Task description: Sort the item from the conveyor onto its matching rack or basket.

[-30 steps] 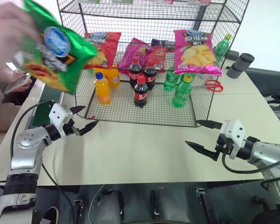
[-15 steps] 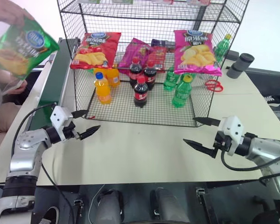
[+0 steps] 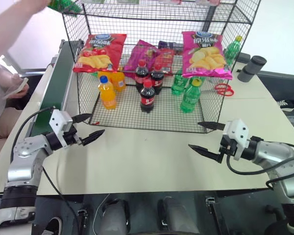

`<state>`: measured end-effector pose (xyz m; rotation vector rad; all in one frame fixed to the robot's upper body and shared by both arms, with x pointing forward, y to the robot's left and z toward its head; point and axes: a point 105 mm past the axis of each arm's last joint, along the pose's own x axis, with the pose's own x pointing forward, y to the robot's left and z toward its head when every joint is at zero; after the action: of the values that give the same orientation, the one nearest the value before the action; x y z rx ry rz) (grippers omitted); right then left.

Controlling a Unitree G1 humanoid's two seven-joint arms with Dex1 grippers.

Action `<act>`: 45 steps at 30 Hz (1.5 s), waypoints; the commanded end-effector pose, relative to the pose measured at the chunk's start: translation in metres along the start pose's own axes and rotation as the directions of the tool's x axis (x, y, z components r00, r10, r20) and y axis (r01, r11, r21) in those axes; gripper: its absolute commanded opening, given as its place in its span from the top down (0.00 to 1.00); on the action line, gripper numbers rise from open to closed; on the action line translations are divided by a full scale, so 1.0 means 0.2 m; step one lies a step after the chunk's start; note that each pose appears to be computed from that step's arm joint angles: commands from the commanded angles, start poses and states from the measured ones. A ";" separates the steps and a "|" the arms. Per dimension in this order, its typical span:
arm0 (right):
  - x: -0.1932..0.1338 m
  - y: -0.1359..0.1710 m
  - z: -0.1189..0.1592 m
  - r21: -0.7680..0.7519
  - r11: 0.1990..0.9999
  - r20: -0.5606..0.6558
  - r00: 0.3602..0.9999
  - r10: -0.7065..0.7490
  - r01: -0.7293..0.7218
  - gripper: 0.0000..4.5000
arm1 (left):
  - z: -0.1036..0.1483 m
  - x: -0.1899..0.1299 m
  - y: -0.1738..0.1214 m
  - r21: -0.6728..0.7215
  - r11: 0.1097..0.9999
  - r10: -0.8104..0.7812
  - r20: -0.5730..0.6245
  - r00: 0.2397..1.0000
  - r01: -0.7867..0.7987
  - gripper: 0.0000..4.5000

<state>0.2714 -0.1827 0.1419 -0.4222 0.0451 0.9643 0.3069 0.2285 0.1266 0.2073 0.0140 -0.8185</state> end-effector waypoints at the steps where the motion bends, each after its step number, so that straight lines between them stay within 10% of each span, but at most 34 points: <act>1: -0.01 0.01 0.05 -0.023 1.000 0.028 1.000 0.005 -0.005 0.00 | 0.05 -0.04 -0.02 0.028 1.000 -0.001 0.024 1.000 0.001 0.00; 45: 0.19 0.00 0.14 0.063 0.989 0.164 0.979 0.119 -0.131 0.00 | 0.07 -0.18 0.04 0.140 0.972 0.188 0.009 0.982 -0.187 0.00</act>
<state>0.2901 -0.1500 0.1536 -0.3092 -0.0087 1.0851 0.2905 0.2494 0.1273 0.2892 -0.0050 -0.6608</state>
